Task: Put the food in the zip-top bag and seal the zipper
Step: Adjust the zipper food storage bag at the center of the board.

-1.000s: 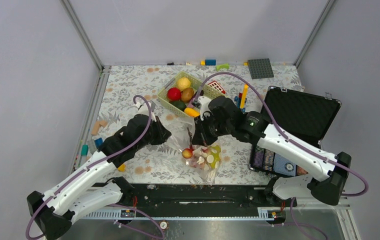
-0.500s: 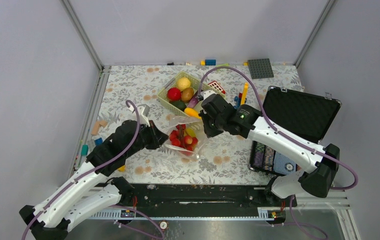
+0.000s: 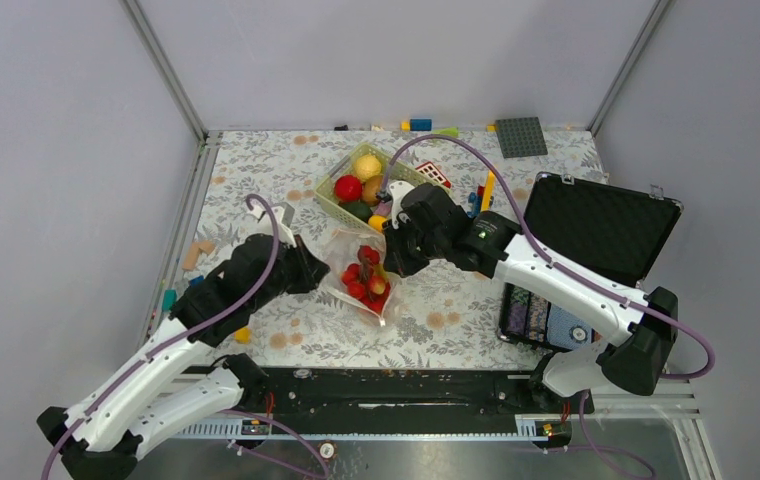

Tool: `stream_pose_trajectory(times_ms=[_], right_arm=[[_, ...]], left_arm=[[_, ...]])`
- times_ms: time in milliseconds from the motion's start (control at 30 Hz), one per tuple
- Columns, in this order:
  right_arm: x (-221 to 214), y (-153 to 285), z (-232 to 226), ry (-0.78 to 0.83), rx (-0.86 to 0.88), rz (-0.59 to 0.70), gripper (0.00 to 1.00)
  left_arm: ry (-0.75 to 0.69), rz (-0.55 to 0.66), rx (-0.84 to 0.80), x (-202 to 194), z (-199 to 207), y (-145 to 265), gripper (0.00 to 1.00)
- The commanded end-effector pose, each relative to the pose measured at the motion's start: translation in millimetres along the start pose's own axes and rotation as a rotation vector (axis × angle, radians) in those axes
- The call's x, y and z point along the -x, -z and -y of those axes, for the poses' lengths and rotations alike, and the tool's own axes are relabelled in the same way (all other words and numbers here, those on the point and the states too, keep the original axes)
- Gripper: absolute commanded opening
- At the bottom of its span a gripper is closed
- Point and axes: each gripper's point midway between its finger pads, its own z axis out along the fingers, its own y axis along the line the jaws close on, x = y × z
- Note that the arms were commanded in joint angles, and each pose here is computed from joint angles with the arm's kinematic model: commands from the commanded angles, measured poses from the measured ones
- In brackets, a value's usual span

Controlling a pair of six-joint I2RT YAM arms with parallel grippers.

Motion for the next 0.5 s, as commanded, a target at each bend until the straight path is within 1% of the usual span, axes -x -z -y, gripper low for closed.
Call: stream_pose_trajectory(times_ms=[0,100,233,333,467], right_arm=[[24,13,-34,0.064,0.178,0.092,0.01],[30,15,-35,0.076,0.183,0.108,0.02],[32,2,-25,0.075,0.139,0.099,0.07],[32,-17,-19,0.051,0.119,0.089,0.09],[28,-44,-15,0.029,0.126,0.085,0.12]], left_arm=[[0.04,0.184,0.041,55,5,34,0.0],[0.052,0.237,0.103,70,-3,50,0.0],[0.06,0.277,0.185,80,-16,62,0.0],[0.068,0.282,0.233,80,-24,61,0.0],[0.059,0.26,0.25,76,-24,41,0.0]])
